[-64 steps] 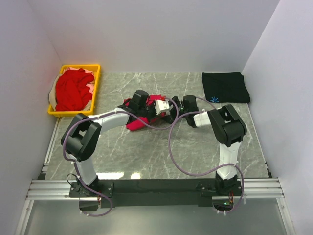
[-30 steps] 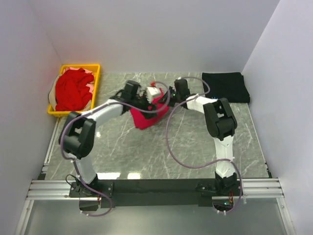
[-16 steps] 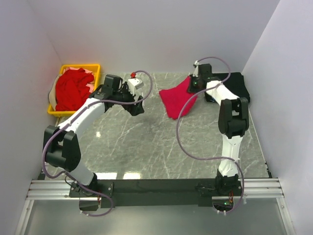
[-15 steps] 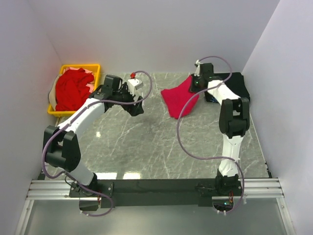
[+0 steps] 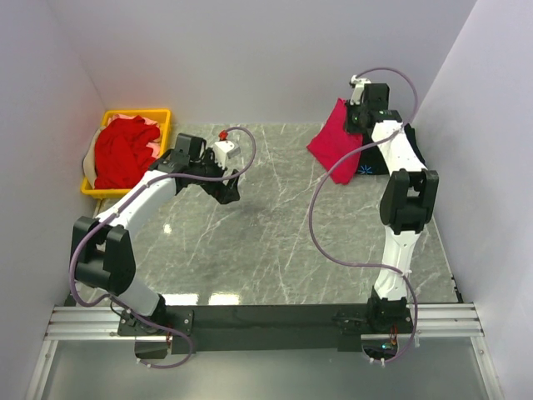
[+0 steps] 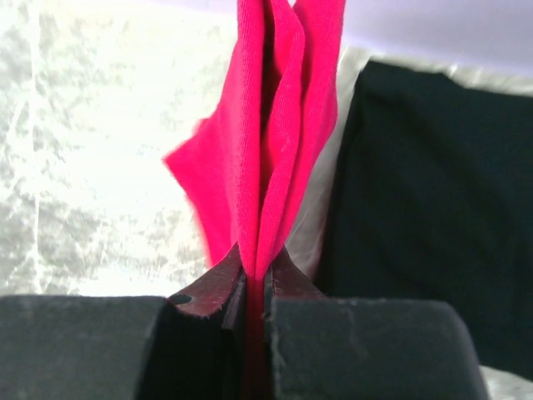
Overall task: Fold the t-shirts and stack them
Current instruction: Neatly place the folded tshirt to the corner
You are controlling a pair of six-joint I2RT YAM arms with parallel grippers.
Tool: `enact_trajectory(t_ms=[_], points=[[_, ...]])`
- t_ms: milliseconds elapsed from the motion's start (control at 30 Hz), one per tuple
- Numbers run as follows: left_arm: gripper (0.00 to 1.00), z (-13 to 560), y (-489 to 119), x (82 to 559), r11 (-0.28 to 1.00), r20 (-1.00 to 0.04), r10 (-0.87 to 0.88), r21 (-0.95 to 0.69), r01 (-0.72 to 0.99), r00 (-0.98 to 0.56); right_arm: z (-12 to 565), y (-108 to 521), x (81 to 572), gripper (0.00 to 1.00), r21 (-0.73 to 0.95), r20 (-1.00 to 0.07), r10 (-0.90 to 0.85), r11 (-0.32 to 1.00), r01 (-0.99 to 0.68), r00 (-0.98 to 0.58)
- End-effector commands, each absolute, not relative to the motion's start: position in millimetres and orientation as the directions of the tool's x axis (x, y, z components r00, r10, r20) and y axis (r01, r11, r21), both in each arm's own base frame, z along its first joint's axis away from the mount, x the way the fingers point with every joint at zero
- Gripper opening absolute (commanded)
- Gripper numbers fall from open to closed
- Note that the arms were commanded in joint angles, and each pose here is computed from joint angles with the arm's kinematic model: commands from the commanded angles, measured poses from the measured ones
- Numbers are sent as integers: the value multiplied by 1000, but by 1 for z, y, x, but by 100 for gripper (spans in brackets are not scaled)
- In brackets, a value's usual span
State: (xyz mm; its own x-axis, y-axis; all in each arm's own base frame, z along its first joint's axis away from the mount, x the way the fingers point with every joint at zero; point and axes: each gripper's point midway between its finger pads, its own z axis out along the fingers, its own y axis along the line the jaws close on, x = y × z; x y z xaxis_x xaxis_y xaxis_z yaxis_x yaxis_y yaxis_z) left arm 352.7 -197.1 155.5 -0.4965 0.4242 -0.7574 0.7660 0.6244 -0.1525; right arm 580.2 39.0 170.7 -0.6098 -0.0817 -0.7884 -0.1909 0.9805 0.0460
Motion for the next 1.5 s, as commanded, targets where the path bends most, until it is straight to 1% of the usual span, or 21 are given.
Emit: enact_trajectory(t_ms=[0,400,433,633,967,1133,1333,1467], points=[[99,170,-197,357,628,-778,411,-137,766,-476,210,31,591,0,-5,-836,-108,982,-190,-538],[99,165,-199,360,623,-763,421,-150,767,-491,245,25,597,0,3,-871,-80,986,-169,-484],[99,166,-199,360,622,-765,420,-149,768,-488,248,9,597,0,7,-874,-63,990,-142,-483],[99,161,-200,362,620,-760,422,-155,769,-494,261,-1,601,0,73,-889,9,990,-124,-458],[99,158,-200,362,616,-753,431,-157,772,-497,241,-29,606,0,90,-876,44,993,-74,-479],[100,156,-201,364,614,-751,433,-159,773,-498,223,-54,609,0,68,-871,41,997,-37,-490],[99,152,-202,364,609,-741,439,-171,775,-509,205,-84,615,0,0,-865,-16,999,-32,-502],[99,149,-204,366,604,-733,443,-181,776,-517,181,-112,619,0,-44,-853,-52,999,-27,-519]])
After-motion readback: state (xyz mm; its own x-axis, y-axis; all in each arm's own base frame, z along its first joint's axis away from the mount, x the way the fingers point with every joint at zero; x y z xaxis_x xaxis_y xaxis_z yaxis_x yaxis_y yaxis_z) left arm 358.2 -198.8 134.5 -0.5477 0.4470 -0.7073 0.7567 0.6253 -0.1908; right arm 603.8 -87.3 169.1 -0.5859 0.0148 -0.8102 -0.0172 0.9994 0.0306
